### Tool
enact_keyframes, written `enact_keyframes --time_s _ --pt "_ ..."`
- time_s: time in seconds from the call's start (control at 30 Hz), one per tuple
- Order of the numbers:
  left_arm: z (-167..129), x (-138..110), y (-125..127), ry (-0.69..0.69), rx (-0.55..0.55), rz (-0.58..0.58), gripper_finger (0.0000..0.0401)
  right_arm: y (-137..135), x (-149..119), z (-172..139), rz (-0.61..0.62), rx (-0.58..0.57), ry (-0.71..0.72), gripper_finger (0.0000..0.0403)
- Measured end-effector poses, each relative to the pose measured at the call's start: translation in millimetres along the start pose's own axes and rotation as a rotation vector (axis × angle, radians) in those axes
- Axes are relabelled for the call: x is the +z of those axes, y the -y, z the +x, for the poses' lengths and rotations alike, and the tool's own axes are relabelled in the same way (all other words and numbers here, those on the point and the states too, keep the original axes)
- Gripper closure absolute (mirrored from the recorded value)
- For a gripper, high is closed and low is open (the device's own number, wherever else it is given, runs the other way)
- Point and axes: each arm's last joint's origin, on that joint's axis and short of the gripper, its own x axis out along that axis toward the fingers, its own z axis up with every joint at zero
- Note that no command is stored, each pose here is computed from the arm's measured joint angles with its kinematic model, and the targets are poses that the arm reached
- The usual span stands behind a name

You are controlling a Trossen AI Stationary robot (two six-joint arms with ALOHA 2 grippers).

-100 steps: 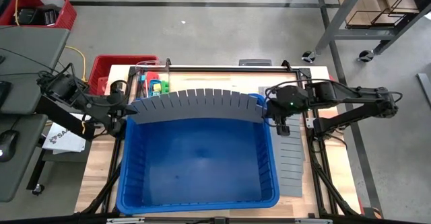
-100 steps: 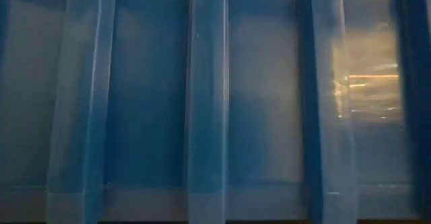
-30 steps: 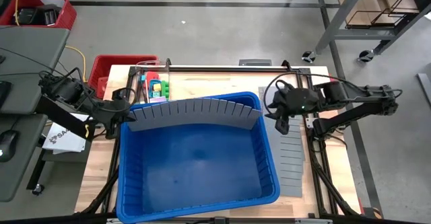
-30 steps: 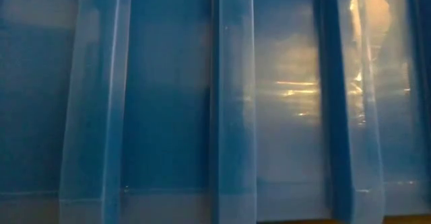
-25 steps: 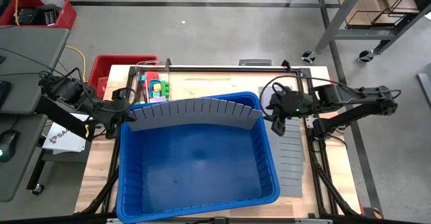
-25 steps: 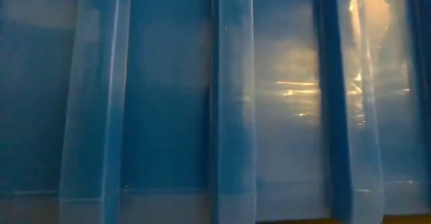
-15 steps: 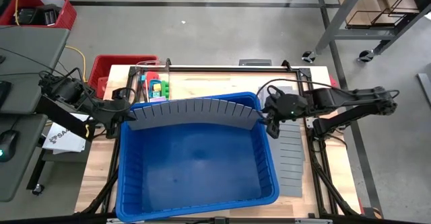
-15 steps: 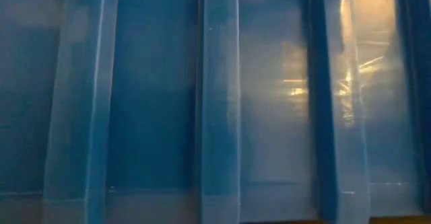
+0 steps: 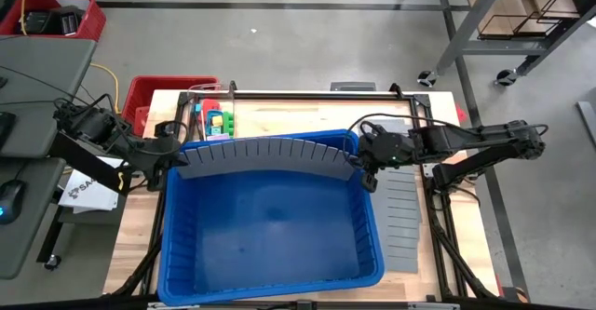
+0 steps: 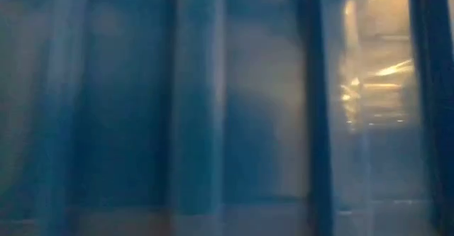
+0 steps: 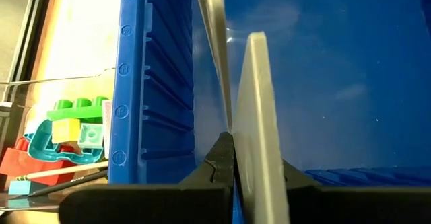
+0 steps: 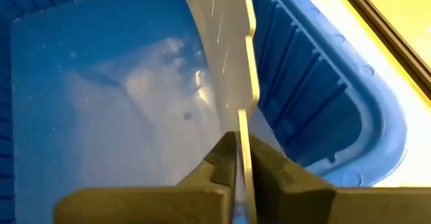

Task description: Sort blocks

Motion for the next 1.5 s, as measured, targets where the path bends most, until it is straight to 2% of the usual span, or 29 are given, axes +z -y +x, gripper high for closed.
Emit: enact_keyframes --time_s 0.6,1.07,1.17,1.33,1.5 --pt "0 1 -1 0.023 0.037 -0.023 0.0401 -2 34 -35 -0.018 0.057 0.134 0.0402" --pt "0 0 -2 0.02 0.044 -0.038 0.0401 -12 58 -44 -0.173 0.198 0.38 0.0402" --pt "0 0 -2 0.021 0.044 -0.04 0.0401 -12 61 -42 -0.214 0.167 0.404 0.0402" --pt "0 1 -2 0.026 0.054 -0.038 0.0401 -6 62 -31 -0.26 0.039 0.375 0.0403" --pt "0 0 -2 0.022 0.057 -0.036 0.0401 3 67 -16 -0.292 0.016 0.346 0.0403"
